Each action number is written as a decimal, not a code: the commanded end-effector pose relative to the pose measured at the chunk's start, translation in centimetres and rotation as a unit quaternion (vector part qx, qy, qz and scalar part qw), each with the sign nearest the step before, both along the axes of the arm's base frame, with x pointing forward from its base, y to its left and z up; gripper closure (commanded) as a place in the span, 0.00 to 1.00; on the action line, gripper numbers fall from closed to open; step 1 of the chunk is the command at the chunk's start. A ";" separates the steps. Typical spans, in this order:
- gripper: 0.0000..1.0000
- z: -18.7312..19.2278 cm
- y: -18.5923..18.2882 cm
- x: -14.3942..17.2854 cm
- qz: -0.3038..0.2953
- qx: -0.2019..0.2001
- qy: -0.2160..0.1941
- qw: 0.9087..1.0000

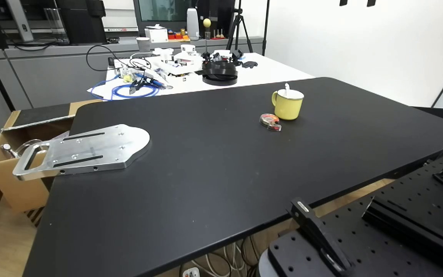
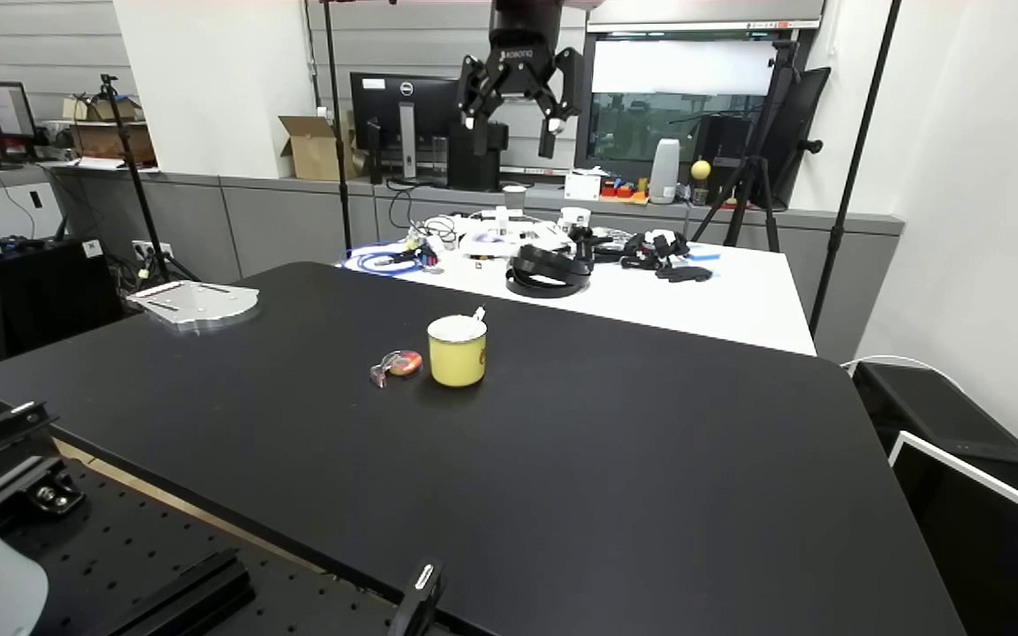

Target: Pick the pen from the cup and put it on the table

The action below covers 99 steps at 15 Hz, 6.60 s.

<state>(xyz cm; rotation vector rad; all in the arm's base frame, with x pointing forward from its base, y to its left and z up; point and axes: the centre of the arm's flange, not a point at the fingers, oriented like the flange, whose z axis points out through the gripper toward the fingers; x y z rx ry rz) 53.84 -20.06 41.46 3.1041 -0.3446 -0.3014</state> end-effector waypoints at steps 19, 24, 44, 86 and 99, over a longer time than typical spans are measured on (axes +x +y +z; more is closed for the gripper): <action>0.00 -16.9 1.4 20.1 -0.344 0.009 0.102 0.933; 0.00 -19.9 1.3 19.3 -0.366 0.006 0.135 0.921; 0.00 -25.0 1.8 16.3 -0.366 -0.019 0.219 0.904; 0.98 -21.5 2.6 17.1 -0.351 -0.030 0.204 0.914; 0.98 -13.6 -2.7 17.6 -0.382 -0.014 0.159 0.911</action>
